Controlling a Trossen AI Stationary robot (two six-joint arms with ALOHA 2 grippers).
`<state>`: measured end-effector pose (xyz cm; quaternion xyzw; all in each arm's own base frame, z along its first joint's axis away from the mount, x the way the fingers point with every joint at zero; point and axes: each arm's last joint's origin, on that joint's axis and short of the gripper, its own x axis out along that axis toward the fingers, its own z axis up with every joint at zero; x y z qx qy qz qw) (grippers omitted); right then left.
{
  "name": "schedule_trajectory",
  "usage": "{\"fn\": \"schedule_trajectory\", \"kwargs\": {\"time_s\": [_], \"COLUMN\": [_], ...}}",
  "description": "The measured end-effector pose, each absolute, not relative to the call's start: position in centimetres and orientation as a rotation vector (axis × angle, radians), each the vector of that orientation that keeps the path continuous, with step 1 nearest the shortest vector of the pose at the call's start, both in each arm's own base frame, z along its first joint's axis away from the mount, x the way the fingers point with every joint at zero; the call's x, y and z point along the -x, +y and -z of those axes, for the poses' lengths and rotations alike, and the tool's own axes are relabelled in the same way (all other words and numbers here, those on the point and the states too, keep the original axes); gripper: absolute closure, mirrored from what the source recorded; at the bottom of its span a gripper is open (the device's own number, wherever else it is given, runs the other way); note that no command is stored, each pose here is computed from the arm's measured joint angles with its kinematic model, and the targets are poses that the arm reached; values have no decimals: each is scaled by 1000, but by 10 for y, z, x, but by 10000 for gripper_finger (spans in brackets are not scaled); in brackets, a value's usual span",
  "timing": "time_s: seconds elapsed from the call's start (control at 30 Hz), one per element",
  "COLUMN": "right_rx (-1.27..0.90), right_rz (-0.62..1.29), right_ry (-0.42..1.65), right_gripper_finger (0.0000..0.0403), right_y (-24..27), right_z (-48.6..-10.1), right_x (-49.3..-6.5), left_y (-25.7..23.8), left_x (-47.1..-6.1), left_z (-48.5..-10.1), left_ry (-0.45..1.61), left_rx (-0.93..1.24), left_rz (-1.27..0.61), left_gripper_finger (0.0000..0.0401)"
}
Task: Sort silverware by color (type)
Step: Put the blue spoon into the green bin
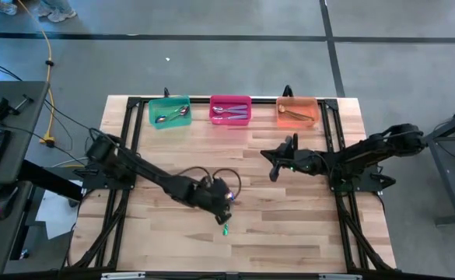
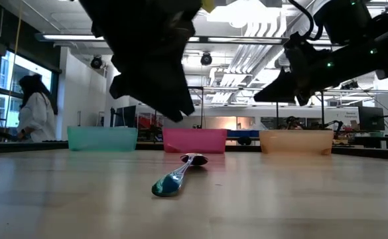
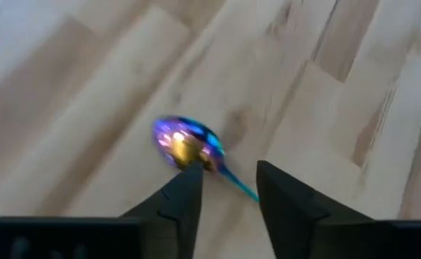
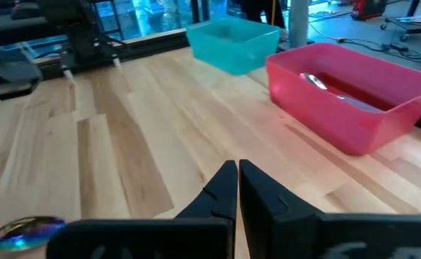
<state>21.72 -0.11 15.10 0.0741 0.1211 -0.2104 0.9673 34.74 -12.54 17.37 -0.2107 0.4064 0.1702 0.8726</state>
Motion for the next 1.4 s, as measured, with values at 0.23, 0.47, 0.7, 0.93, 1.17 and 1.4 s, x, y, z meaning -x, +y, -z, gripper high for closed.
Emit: {"fn": "schedule_trajectory", "kwargs": {"time_s": [0.23,0.47,0.7,0.93,1.17,1.4], "right_rx": [-129,-120,-99,-80,-59,-63], "right_rz": [412,398,370,367,362,358], "right_ry": [216,237,255,248,232,216], "right_gripper_finger": [402,402,402,402,402,402], "right_y": [2,2,3,3,3,3], "right_z": [-154,-153,-152,-153,-155,-156], "right_x": [-218,-218,-218,-218,-219,-220], "left_y": [-147,-149,-139,-135,-140,-144], "left_x": [-372,-382,-379,-393,-395,-402], "left_z": [-156,-134,-127,-131,-133,-133], "left_ry": [918,913,880,829,777,697], "left_rx": [606,702,613,689,834,880], "left_rz": [-379,-536,-668,-572,-580,-552], "left_gripper_finger": [239,236,256,273,215,187]}}
